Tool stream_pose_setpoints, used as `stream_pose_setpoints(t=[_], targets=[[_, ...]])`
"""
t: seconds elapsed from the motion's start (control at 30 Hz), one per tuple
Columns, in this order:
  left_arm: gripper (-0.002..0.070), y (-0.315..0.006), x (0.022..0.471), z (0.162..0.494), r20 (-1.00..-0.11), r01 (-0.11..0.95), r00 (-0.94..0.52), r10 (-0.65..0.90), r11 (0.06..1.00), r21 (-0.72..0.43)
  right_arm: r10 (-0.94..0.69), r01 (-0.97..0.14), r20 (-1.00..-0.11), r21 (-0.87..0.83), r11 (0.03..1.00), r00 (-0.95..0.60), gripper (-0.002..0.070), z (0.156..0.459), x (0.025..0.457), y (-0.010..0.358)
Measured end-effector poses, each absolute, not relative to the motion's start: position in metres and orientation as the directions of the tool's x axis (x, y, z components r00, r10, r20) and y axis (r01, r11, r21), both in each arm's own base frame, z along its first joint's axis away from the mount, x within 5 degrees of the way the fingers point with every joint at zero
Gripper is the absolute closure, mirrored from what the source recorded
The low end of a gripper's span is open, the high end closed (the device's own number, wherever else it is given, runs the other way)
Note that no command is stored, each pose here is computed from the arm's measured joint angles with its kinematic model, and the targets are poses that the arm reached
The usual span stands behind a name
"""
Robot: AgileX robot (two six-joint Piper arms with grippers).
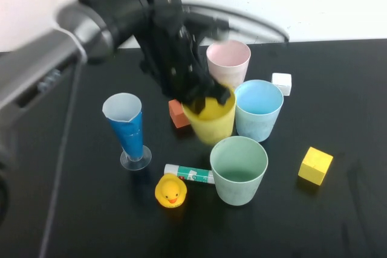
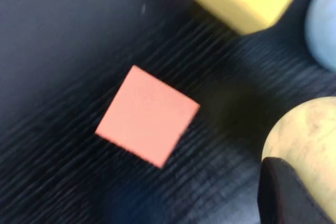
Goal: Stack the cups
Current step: Pick up the yellow cup, then place the yellow cup on the green cup, then pick up the pink cup
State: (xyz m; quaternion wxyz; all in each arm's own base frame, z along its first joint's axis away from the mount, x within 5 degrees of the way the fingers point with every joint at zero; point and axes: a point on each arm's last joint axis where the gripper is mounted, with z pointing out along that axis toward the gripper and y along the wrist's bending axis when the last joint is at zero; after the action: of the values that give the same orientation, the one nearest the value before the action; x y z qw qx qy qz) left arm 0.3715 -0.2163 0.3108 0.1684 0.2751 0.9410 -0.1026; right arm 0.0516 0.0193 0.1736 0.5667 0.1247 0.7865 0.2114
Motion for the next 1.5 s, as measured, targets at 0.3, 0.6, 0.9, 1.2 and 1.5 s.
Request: stream_pose_setpoints(t=[0.3,0.6,0.9,1.2,1.5], targets=[[0.0656,-0.202,0.333,0.405,-0.552,0.580,-0.720,0.421,0.801,-0.145,0.418,-0.050,-0.848,0.457,0.888,-0.326,0.0647,0.174,0.052,0.019],[0.0656,-0.232,0.296,0.382,-0.471,0.684,-0.676,0.566,0.720,-0.117,0.416,-0.055,-0.850,0.456,0.888,-0.325,0.0647,0.174,0.052,0.020],[0.0656,-0.240,0.305,0.343,-0.362,0.689,-0.694,0.623,0.720,-0.083,0.410,-0.059,-0.853,0.451,0.891,-0.324,0.0647,0.174,0.052,0.020],[0.0441,-0.243,0.307,0.337,-0.352,0.703,-0.686,0.637,0.706,-0.090,0.409,-0.058,-0.860,0.445,0.894,-0.306,0.0647,0.175,0.052,0.019],[0.0572,-0.225,0.289,0.380,-0.471,0.722,-0.617,0.630,0.692,-0.020,0.329,-0.109,-0.907,0.367,0.924,-0.261,0.0647,0.187,0.052,0.020]])
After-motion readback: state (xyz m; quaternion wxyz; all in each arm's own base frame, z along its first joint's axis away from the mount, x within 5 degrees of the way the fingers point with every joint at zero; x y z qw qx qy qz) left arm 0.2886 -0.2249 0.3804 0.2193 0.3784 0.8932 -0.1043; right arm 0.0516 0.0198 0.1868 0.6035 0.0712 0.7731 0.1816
